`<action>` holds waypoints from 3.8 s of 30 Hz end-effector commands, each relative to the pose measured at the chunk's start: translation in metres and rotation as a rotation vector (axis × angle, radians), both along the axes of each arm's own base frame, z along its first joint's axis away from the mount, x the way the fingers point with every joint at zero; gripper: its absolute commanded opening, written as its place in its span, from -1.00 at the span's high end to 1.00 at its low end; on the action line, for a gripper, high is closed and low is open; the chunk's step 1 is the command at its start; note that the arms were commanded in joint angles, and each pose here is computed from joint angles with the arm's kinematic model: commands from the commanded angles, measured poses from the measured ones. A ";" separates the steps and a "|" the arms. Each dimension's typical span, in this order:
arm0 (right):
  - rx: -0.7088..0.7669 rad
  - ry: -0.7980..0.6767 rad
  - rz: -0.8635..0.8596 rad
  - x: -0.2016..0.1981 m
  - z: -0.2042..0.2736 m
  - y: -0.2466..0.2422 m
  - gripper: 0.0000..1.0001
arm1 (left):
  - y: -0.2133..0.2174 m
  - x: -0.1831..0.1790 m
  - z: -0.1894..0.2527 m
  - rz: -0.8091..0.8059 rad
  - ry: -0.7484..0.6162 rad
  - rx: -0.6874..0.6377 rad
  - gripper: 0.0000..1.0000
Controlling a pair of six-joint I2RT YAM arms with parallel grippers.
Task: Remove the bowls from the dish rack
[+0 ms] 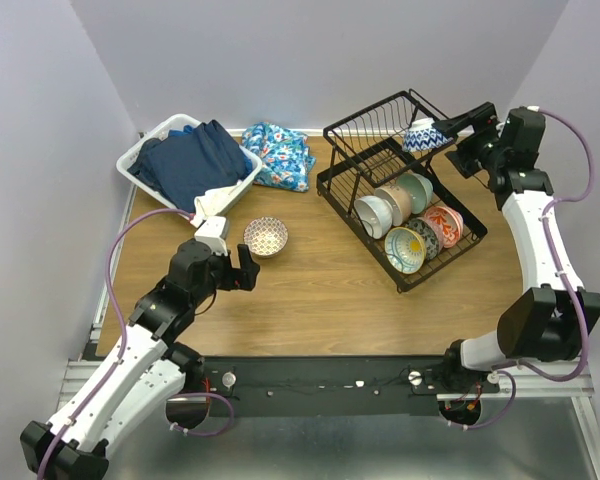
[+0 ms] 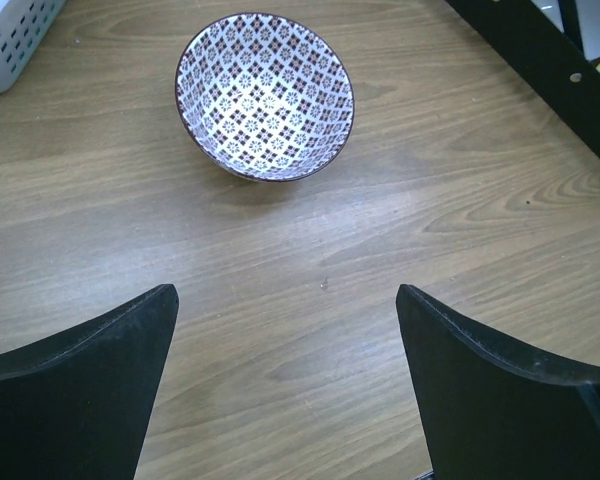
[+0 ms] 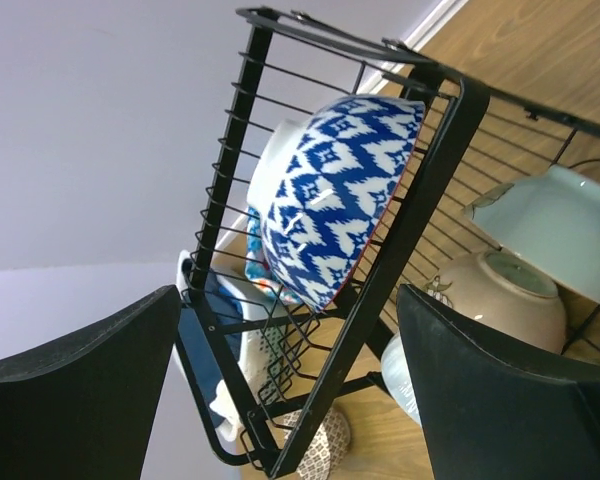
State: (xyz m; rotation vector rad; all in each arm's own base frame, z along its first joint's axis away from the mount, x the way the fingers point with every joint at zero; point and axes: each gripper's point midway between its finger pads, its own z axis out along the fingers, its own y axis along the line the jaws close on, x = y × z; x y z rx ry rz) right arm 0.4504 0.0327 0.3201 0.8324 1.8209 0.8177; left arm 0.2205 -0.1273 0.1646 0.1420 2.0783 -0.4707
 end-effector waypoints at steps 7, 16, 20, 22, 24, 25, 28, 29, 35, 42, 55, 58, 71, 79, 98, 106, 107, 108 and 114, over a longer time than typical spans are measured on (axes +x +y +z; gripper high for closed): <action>0.167 -0.077 0.036 0.010 -0.008 0.011 -0.86 | 0.005 0.008 0.003 0.032 -0.030 0.019 -0.98; 0.230 -0.146 0.010 0.009 0.005 0.010 -0.76 | 0.005 0.008 0.000 0.036 -0.023 0.022 -0.98; 0.252 -0.152 -0.004 0.009 0.004 0.007 -0.73 | 0.004 0.008 -0.001 0.030 -0.017 0.022 -0.98; 0.274 -0.168 -0.008 0.009 0.005 0.008 -0.72 | 0.004 0.008 -0.002 0.031 -0.014 0.025 -0.98; 0.292 -0.206 -0.009 0.010 0.010 0.007 -0.70 | 0.004 0.008 -0.002 0.031 -0.011 0.024 -0.98; 0.309 -0.204 -0.011 0.009 0.006 0.008 -0.69 | 0.004 0.008 -0.002 0.031 -0.013 0.023 -0.98; 0.318 -0.231 -0.015 0.010 0.008 0.007 -0.67 | 0.004 0.009 -0.002 0.031 -0.012 0.025 -0.98; 0.321 -0.229 -0.018 0.010 0.007 0.006 -0.66 | 0.004 0.009 -0.003 0.033 -0.011 0.026 -0.98; 0.384 -0.278 -0.029 0.011 0.010 0.005 -0.58 | 0.005 0.009 -0.003 0.039 -0.010 0.025 -0.98; 0.416 -0.306 -0.035 0.014 0.012 0.003 -0.53 | 0.005 0.009 -0.004 0.042 -0.007 0.027 -0.98; 0.473 -0.301 -0.071 0.019 -0.002 -0.001 -0.46 | 0.006 0.010 -0.006 0.046 -0.001 0.033 -0.98; 0.490 -0.303 -0.072 0.021 -0.007 -0.001 -0.43 | 0.006 0.010 -0.006 0.046 0.000 0.034 -0.98; 0.516 -0.331 -0.068 0.031 -0.014 -0.002 -0.09 | 0.007 0.010 -0.008 0.055 0.007 0.037 -0.98; 0.527 -0.347 -0.060 0.038 -0.010 -0.002 -0.02 | 0.007 0.011 -0.009 0.058 0.008 0.038 -0.98; 0.567 -0.428 0.039 0.050 0.013 0.011 0.90 | 0.011 0.011 -0.007 0.077 0.001 0.041 -0.98; 0.589 -0.477 0.104 0.061 0.022 0.019 0.99 | 0.013 0.012 -0.006 0.089 -0.004 0.040 -0.98; 0.588 -0.483 0.116 0.061 0.025 0.021 0.99 | 0.013 0.011 -0.006 0.089 -0.005 0.042 -0.98; 0.588 -0.481 0.122 0.064 0.023 0.022 0.99 | 0.013 0.012 -0.006 0.091 -0.006 0.041 -0.98; 0.583 -0.518 0.177 0.071 0.037 0.033 0.99 | 0.014 0.012 -0.006 0.096 -0.007 0.041 -0.98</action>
